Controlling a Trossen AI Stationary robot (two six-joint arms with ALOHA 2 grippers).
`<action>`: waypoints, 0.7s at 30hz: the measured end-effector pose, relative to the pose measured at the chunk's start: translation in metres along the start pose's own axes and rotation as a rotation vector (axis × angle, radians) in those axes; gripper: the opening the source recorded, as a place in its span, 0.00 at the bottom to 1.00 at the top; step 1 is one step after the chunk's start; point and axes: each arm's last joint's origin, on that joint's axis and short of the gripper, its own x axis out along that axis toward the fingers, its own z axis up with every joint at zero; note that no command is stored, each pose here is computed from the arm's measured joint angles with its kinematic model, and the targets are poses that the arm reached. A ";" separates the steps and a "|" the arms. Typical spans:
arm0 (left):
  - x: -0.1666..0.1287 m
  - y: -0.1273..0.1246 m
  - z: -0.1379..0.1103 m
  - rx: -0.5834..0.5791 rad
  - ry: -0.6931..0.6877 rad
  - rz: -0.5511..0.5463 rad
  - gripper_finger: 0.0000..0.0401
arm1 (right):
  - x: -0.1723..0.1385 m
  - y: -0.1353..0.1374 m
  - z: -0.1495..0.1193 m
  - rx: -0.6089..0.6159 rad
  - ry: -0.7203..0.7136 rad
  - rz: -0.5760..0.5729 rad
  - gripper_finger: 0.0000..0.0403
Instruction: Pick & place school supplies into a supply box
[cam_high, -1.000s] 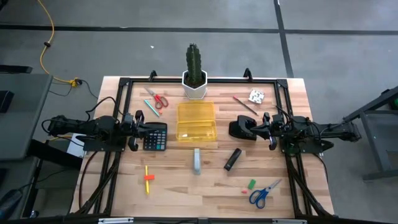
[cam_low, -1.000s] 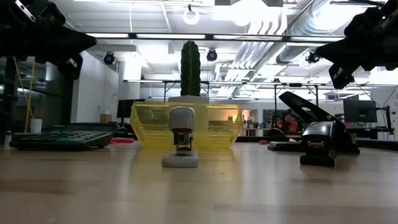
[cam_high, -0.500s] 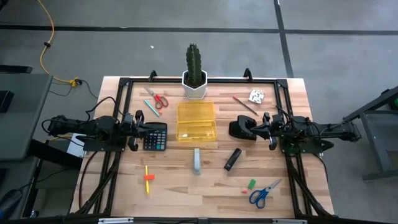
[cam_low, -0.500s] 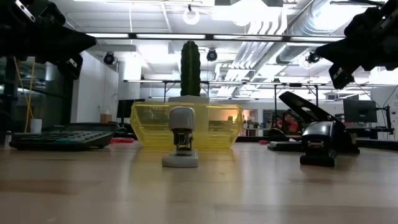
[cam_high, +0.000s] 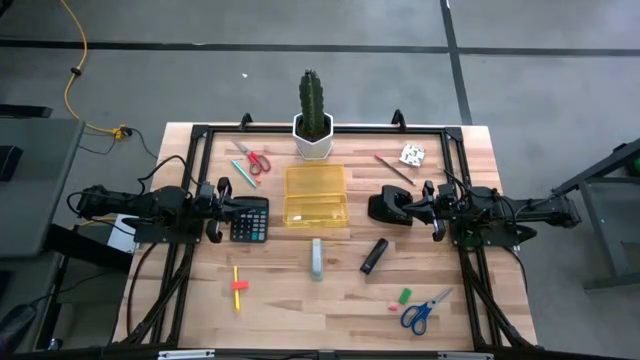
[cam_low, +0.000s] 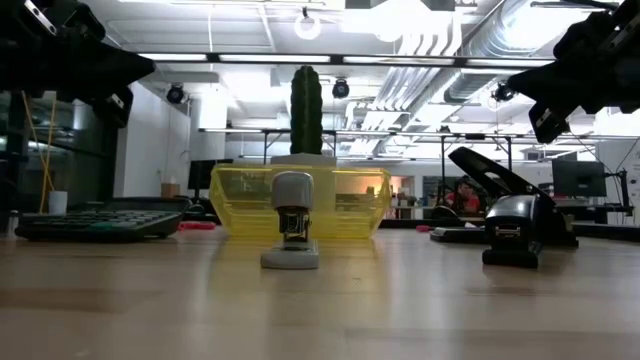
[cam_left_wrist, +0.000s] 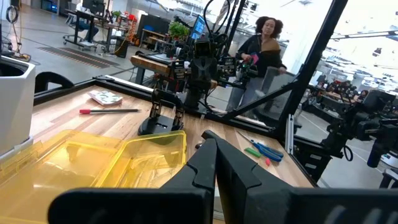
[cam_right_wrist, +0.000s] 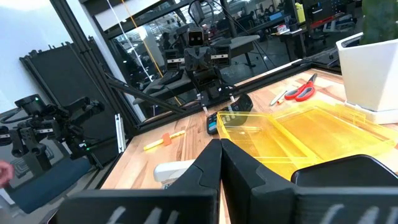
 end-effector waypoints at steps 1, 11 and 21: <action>0.000 0.000 0.000 0.000 0.000 0.000 0.00 | 0.000 0.000 0.000 0.000 -0.001 0.000 0.00; 0.000 0.000 0.000 0.000 0.000 0.000 0.00 | 0.000 0.000 0.000 0.000 -0.001 0.000 0.00; 0.000 0.000 0.000 0.000 0.000 0.000 0.00 | 0.000 0.000 0.001 -0.026 -0.012 -0.011 0.00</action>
